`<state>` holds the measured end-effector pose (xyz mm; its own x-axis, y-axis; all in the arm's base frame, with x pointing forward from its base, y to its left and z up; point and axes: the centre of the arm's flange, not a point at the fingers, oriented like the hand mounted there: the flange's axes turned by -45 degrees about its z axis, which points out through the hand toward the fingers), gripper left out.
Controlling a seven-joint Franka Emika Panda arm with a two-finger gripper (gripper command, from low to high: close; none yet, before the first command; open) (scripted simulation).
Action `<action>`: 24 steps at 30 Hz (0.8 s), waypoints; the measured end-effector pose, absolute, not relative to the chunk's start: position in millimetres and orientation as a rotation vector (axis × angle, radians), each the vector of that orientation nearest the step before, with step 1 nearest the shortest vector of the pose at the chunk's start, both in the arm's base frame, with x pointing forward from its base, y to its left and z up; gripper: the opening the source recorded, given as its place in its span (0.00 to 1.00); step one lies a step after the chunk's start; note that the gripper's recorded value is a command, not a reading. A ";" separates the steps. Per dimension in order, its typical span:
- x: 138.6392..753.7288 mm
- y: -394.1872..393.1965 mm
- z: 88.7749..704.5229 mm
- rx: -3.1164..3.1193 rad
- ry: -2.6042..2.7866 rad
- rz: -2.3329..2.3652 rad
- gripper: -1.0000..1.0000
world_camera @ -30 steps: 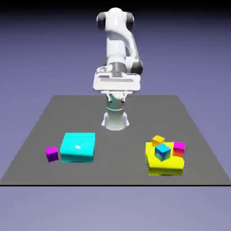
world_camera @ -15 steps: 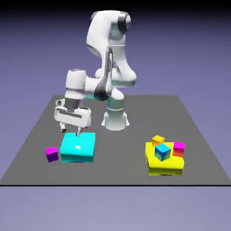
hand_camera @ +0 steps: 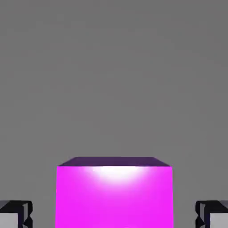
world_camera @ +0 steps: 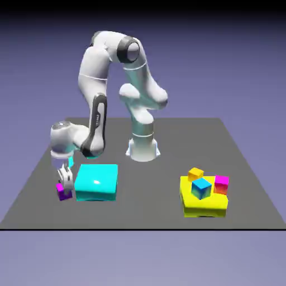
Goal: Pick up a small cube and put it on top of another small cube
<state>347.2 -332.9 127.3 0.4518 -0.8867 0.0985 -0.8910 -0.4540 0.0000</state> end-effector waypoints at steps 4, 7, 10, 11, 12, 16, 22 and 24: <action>347.4 -332.0 164.6 2.631 -1.608 0.131 0.00; 347.7 -327.0 200.5 2.638 -1.608 0.140 0.00; 401.9 -274.2 242.9 2.799 -1.388 0.236 0.00; 421.2 -247.9 257.1 2.861 -1.280 0.261 0.00; 441.9 -211.8 266.4 2.934 -1.134 0.266 0.00; 487.5 -71.4 299.4 3.125 -0.556 0.261 0.00; 472.1 136.0 349.1 3.152 0.323 0.250 0.00; 449.1 195.5 359.6 3.100 0.591 0.232 0.00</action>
<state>449.1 195.5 359.6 0.9194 0.3643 0.1481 0.3678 -0.9299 0.0046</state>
